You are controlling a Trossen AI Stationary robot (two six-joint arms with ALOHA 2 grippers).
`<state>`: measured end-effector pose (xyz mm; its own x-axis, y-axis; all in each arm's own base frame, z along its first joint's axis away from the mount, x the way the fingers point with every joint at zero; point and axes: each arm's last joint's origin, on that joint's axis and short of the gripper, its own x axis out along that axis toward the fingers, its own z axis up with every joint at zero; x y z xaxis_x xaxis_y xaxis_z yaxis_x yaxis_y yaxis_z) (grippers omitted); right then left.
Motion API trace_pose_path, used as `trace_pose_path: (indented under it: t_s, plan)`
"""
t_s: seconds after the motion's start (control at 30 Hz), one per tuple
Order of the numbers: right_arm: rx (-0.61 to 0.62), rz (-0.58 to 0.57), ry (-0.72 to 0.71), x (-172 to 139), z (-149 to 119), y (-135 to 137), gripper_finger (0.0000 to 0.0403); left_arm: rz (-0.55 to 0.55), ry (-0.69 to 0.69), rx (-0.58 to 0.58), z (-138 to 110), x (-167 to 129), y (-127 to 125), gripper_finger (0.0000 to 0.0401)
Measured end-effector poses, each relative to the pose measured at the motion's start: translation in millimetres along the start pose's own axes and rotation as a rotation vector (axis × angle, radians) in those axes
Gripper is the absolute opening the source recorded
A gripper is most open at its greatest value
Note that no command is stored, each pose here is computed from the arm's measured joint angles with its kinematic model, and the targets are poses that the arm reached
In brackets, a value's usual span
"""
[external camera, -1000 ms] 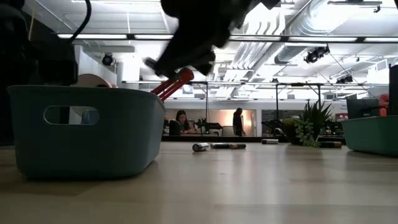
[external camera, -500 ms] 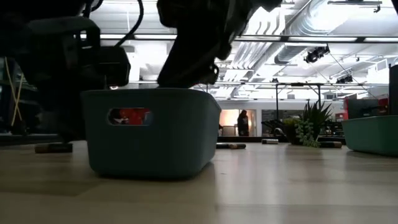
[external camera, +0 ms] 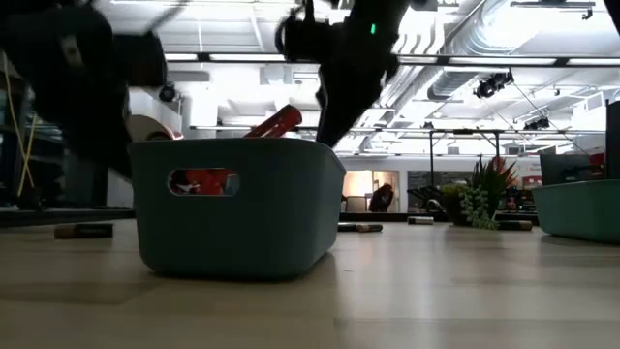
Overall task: Sort batteries
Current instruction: Put the silver battery into the blue bin
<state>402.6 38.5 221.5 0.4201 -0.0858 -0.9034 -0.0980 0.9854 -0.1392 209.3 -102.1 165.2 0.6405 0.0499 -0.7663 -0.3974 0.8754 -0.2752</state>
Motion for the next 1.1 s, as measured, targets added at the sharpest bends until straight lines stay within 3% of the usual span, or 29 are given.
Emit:
trace_pose_path:
  t_s: [0.27, 0.57, 0.77, 0.97, 1.1]
  plan:
    - [-0.341, -0.021, -0.014, 26, -2, -33, 0.0171, -0.011, -0.171, -0.015, 4, -37, -1, 0.0001]
    - [-0.514, 0.044, 0.084, 70, -13, -33, 0.0171, -0.04, -0.192, -0.128, -9, -40, -11, 0.0]
    - [-0.49, 0.047, 0.151, 92, -20, -31, 0.0155, -0.036, -0.195, -0.165, -15, -38, -14, 0.0]
    - [-0.259, 0.122, 0.2, 88, -26, -28, 0.0023, -0.07, -0.242, -0.202, -12, -41, -18, 0.0]
    - [-0.127, 0.164, 0.234, 69, -29, -24, 0.0028, -0.103, -0.275, -0.169, -8, -44, -21, 0.0]
